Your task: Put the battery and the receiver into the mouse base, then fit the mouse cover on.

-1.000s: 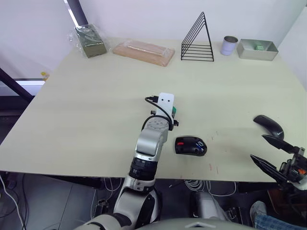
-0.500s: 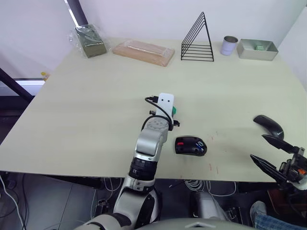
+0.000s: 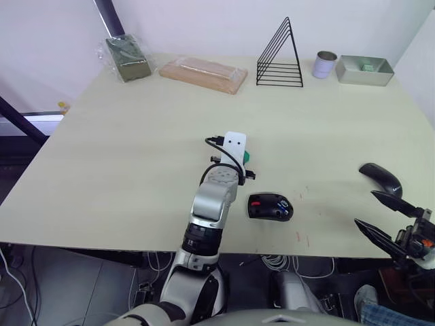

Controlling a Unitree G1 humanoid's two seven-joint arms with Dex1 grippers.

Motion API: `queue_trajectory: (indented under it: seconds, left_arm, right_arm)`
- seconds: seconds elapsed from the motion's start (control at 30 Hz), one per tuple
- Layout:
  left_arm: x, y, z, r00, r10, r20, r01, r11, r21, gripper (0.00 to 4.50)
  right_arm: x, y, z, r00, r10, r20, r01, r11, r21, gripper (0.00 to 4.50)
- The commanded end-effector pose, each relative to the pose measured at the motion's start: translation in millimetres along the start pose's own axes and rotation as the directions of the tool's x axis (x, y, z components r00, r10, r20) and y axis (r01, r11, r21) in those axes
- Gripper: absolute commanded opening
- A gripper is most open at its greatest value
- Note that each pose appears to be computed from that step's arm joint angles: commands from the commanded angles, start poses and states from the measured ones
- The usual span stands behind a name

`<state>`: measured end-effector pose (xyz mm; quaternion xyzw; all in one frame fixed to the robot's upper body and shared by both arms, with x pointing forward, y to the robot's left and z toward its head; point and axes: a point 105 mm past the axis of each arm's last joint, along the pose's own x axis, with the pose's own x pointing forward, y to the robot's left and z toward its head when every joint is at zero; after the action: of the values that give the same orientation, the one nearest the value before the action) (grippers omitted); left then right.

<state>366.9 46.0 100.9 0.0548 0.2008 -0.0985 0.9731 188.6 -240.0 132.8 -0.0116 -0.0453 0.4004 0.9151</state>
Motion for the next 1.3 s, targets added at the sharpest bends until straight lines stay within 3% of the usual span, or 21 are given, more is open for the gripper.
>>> queue_trajectory:
  seconds: [0.03,0.23,0.33,0.47,0.6,0.67,0.83,0.93,1.1,1.2,1.3]
  left_arm:
    - [-14,-7,16,0.990,-0.110,0.090,0.112,0.994,-0.018,0.20]
    - [-34,3,20,0.955,-0.268,0.125,0.265,0.963,0.044,0.20]
    - [-51,7,26,0.894,-0.426,0.137,0.410,0.903,0.129,0.20]
    - [-72,22,30,0.791,-0.610,0.051,0.571,0.765,0.298,0.20]
    - [-80,37,41,0.727,-0.686,-0.030,0.643,0.665,0.380,0.20]
    - [-85,38,49,0.670,-0.738,-0.074,0.693,0.588,0.417,0.20]
    - [-91,36,63,0.579,-0.802,-0.146,0.747,0.450,0.490,0.20]
    - [-93,32,76,0.515,-0.834,-0.200,0.757,0.332,0.563,0.20]
    - [-92,26,83,0.468,-0.850,-0.243,0.752,0.238,0.615,0.20]
    - [-92,18,88,0.421,-0.863,-0.281,0.746,0.153,0.649,0.20]
    - [-91,14,89,0.408,-0.859,-0.309,0.727,0.101,0.679,0.20]
  right_arm:
    - [5,2,13,0.999,0.010,0.031,-0.009,0.999,-0.043,4.50]
    - [19,11,19,0.998,0.058,0.011,-0.058,0.998,-0.035,4.50]
    - [33,15,23,0.998,0.061,-0.013,-0.061,0.998,-0.028,4.50]
    - [54,22,35,0.999,0.039,-0.024,-0.041,0.998,-0.051,4.50]
    - [71,30,41,0.993,0.022,-0.119,-0.026,0.999,-0.038,4.50]
    - [78,34,42,0.978,0.030,-0.208,-0.018,0.998,0.062,4.50]
    - [96,41,65,0.981,0.090,-0.169,-0.047,0.968,0.245,4.50]
    - [101,36,69,0.963,0.081,-0.258,0.013,0.940,0.342,4.50]
    - [108,33,83,0.956,0.086,-0.281,0.053,0.890,0.452,4.50]
    - [115,25,81,0.953,0.081,-0.292,0.082,0.859,0.506,4.50]
    - [120,24,79,0.951,0.103,-0.290,0.068,0.848,0.525,4.50]
